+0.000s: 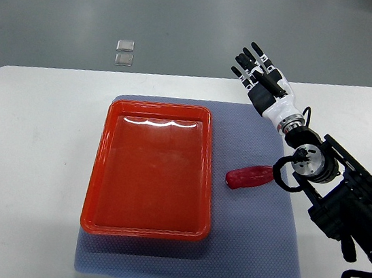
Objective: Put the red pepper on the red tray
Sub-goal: 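Move the right hand forward over the red pepper beside the tray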
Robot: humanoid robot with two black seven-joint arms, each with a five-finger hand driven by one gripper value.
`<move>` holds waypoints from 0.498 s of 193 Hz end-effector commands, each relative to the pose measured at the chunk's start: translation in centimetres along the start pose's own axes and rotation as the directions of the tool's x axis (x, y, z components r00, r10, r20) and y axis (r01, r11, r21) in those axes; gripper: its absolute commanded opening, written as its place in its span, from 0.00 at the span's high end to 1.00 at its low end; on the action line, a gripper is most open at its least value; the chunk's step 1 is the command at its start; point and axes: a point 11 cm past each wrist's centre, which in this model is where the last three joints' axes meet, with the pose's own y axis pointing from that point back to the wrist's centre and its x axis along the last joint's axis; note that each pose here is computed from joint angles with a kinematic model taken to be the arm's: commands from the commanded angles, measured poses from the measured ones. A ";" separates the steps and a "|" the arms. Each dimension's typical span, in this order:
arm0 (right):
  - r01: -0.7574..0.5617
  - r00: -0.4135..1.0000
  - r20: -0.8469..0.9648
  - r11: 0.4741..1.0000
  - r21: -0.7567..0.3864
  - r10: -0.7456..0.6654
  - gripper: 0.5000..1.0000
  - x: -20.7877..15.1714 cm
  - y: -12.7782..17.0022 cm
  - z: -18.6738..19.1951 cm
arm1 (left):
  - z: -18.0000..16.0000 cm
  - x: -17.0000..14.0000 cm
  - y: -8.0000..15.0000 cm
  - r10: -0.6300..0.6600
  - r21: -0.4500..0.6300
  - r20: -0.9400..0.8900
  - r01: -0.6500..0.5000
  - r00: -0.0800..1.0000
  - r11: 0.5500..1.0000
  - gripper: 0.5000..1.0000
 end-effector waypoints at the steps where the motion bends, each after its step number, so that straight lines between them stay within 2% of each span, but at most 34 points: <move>1: 0.000 1.000 0.001 1.000 -0.001 0.000 0.17 0.0 0.0 0.0 | 0.0 0.0 0.0 0.000 -0.001 0.000 0.000 1.000 1.000 0.00; 47: 0.036 0.999 -0.020 0.999 -0.005 -0.036 0.17 -0.9 -0.4 -0.4 | 0.1 0.0 0.0 0.000 -0.006 0.002 0.000 1.000 1.000 0.00; 64: 0.100 0.987 -0.121 0.994 -0.045 -0.105 0.17 -2.0 -0.7 -0.3 | 0.1 0.0 0.0 0.000 -0.006 0.000 0.000 1.000 1.000 0.00; 78: 0.161 0.928 -0.319 0.979 -0.127 -0.194 0.17 -2.3 -0.6 -0.9 | 0.1 0.0 0.0 0.000 -0.006 0.000 0.000 1.000 1.000 0.00; 96: 0.217 0.722 -0.576 0.916 -0.339 -0.384 0.17 -3.3 0.1 -0.8 | 0.1 -0.1 0.0 -0.003 -0.006 0.000 0.003 1.000 1.000 0.00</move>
